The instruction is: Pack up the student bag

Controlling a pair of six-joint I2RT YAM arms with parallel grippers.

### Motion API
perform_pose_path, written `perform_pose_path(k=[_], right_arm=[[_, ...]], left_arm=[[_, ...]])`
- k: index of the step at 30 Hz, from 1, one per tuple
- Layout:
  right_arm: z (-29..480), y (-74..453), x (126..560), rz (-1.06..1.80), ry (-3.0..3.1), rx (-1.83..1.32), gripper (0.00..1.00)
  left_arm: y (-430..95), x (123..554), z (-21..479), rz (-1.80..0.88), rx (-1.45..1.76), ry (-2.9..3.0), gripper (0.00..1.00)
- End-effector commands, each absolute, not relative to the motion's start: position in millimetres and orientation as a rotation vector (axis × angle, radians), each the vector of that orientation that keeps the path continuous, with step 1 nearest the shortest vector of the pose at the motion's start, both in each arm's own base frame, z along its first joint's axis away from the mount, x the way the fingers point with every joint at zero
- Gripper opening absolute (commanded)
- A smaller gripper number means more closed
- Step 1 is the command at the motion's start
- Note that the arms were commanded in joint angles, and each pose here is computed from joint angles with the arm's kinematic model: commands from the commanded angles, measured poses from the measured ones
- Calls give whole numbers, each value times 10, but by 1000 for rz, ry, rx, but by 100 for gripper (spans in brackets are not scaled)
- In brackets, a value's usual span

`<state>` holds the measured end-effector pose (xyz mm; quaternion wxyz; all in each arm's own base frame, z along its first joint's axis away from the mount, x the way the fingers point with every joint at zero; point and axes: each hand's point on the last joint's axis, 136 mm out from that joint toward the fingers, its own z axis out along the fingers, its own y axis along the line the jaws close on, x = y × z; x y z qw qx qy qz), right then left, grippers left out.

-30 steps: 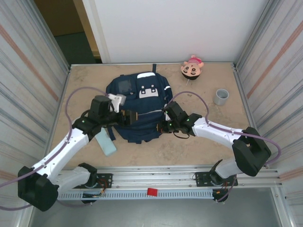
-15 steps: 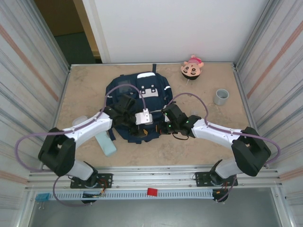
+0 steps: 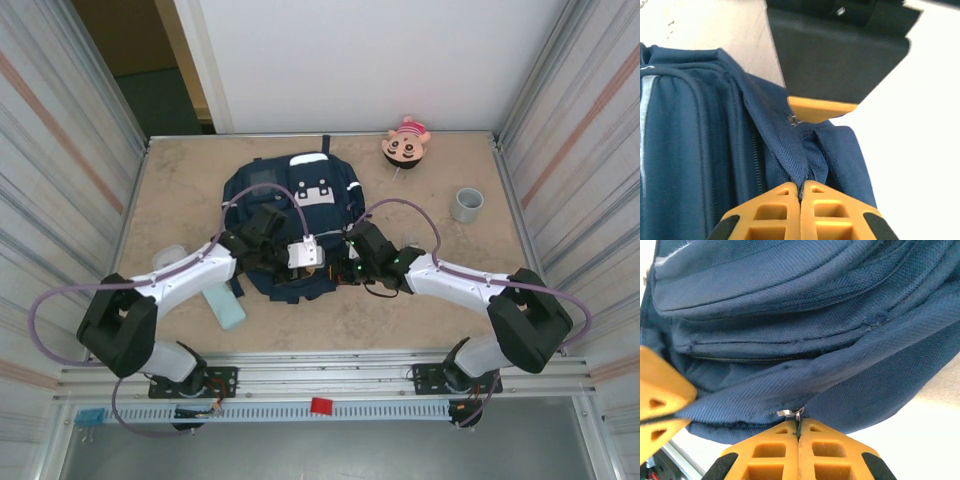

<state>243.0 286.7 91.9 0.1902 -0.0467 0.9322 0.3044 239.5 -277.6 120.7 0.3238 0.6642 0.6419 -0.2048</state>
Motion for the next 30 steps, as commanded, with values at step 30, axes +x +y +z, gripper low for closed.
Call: perform_pose_path(k=[30], right_arm=[[742,2311,2669,617,2647,51,0]], left_arm=[[-2542,2340,1823,-687,1515,1606,0]])
